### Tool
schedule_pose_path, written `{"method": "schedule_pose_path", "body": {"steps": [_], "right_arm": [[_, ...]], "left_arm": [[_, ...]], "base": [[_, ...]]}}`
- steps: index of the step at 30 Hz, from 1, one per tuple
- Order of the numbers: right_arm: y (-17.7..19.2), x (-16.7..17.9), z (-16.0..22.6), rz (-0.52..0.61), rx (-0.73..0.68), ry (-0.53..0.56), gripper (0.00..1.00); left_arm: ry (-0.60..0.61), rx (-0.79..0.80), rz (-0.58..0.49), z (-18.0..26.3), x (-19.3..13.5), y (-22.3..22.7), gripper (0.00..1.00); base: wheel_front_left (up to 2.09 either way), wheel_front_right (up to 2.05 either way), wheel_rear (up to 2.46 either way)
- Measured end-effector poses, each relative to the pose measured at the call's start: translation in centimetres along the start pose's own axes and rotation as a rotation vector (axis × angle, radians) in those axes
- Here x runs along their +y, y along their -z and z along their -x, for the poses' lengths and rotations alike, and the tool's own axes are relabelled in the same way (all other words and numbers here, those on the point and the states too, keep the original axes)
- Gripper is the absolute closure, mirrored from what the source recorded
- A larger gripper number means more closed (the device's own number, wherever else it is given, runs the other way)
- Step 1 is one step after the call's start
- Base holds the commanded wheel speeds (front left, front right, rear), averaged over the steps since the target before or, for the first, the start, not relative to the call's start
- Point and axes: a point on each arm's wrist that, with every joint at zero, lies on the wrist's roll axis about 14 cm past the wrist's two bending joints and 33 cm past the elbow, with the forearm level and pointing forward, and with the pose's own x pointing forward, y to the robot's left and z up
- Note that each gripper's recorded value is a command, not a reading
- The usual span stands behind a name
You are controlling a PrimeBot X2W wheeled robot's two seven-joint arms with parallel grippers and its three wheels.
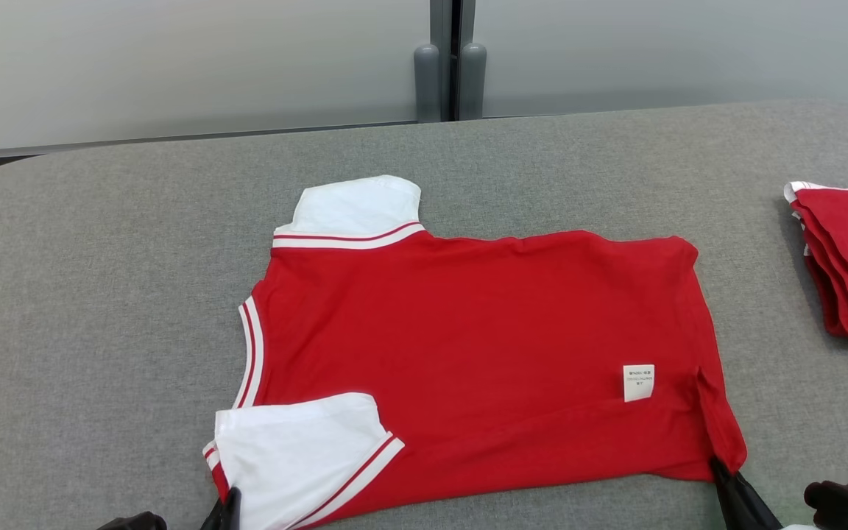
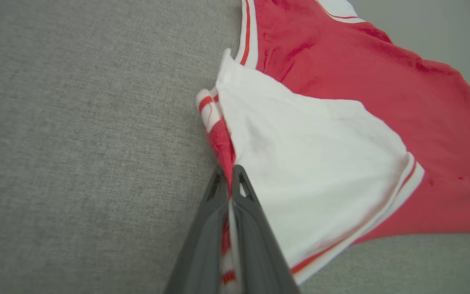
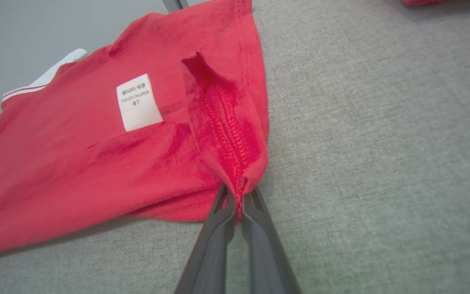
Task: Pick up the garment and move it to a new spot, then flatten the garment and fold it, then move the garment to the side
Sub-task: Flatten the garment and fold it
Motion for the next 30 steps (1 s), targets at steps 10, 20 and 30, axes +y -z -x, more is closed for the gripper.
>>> {"method": "schedule_pose_path", "body": {"steps": [10, 20, 30], "right_arm": [[-6.1, 1.5, -0.2, 0.082, -0.203, -0.044, 0.0], [-14.5, 4.8, 1.5, 0.242, -0.433, -0.107, 0.0], [-14.6, 5.5, 2.4, 0.253, -0.419, -0.092, 0.0]], "left_arm": [[-0.006, -0.252, -0.052, -0.4, -0.9, -5.5, 0.0], [0.048, -0.548, -0.21, 0.8, -3.8, -12.9, 0.0], [0.048, -0.548, -0.242, 1.0, -4.2, -13.1, 0.0]], "base": [[0.0, 0.0, 0.0], [0.0, 0.0, 0.0], [0.0, 0.0, 0.0]]}}
